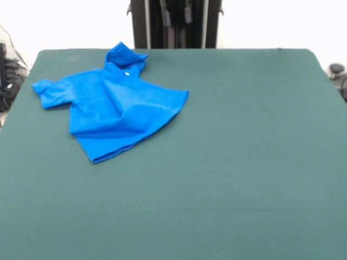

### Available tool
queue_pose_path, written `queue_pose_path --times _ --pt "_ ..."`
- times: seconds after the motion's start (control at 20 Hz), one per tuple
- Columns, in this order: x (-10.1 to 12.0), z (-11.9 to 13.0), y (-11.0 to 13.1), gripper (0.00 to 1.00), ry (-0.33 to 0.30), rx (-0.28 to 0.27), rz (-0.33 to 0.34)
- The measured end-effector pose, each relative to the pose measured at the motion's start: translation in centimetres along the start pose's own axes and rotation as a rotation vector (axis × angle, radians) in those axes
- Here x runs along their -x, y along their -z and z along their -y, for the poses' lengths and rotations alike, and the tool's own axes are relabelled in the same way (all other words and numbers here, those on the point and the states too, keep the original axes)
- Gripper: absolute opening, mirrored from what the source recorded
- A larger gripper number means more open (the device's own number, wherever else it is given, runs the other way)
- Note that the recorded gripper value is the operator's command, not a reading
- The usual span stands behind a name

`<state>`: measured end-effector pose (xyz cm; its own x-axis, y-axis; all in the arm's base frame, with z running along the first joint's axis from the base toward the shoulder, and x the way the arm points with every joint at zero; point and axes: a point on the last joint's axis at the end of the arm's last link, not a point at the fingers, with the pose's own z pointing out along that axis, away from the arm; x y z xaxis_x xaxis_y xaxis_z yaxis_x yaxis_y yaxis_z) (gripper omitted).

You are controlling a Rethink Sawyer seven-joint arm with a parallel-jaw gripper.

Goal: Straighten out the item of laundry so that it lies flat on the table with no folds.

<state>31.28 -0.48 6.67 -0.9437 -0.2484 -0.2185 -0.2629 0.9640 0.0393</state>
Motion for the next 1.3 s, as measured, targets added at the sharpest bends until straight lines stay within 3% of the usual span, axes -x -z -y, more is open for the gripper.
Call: queue_pose_path --times 0.5,0.6,1.0,1.3 --pt "-2.8 2.1 0.2 1.0 -0.139 -0.001 -0.032" --pt "-3.3 2.9 1.0 1.0 -0.202 -0.014 -0.032" --pt "-3.6 5.6 3.6 1.0 -0.394 -0.091 -0.008" --pt "-3.3 6.6 3.8 1.0 -0.466 -0.115 0.003"
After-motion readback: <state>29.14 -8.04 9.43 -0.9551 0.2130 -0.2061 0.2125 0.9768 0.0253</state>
